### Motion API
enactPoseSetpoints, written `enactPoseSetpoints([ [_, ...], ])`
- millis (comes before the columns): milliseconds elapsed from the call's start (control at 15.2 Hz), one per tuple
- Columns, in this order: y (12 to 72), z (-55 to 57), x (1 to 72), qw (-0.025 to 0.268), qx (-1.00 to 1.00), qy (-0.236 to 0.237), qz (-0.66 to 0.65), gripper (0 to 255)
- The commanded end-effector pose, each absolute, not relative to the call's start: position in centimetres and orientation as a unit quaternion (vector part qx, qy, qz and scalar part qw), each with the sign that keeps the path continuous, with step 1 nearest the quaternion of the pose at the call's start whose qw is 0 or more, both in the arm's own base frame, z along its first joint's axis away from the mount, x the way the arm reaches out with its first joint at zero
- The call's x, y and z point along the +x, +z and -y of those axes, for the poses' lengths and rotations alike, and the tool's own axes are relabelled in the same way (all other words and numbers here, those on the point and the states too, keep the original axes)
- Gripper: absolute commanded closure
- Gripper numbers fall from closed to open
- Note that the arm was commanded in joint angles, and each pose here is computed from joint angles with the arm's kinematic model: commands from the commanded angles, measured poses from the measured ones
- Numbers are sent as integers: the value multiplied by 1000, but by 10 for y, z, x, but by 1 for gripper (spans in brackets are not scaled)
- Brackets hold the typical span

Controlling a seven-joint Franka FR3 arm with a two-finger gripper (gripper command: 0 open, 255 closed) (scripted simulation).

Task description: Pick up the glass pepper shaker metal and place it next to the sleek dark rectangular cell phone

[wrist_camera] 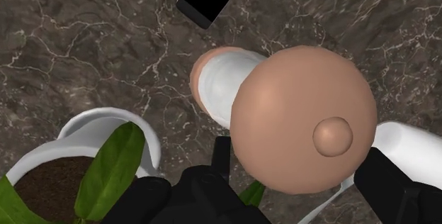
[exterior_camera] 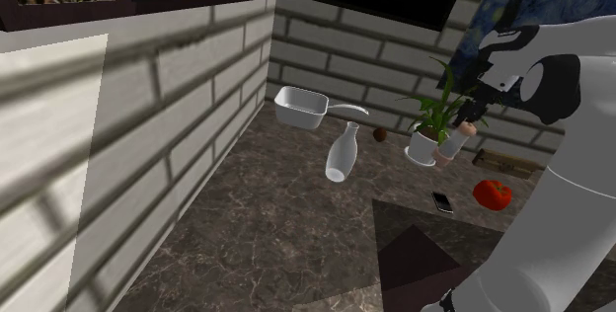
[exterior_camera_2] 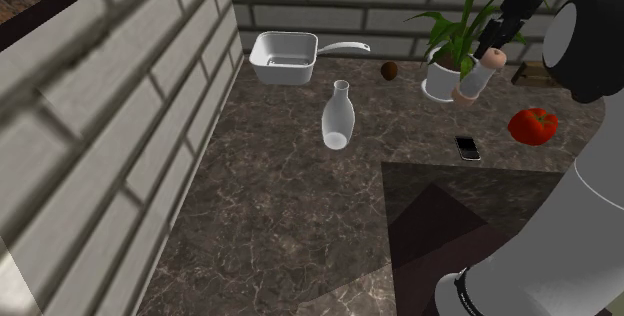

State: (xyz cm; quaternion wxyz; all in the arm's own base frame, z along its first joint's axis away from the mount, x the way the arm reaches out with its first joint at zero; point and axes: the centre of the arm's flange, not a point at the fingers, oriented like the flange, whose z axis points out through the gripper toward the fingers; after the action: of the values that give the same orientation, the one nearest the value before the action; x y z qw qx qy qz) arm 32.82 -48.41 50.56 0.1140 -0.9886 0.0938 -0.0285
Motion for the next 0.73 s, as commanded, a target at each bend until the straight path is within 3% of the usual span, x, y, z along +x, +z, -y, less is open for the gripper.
enactPoseSetpoints([
  [0,495,484,328,114,-989,-29,-94,255],
  [660,442,484,328,114,-989,-29,-94,255],
])
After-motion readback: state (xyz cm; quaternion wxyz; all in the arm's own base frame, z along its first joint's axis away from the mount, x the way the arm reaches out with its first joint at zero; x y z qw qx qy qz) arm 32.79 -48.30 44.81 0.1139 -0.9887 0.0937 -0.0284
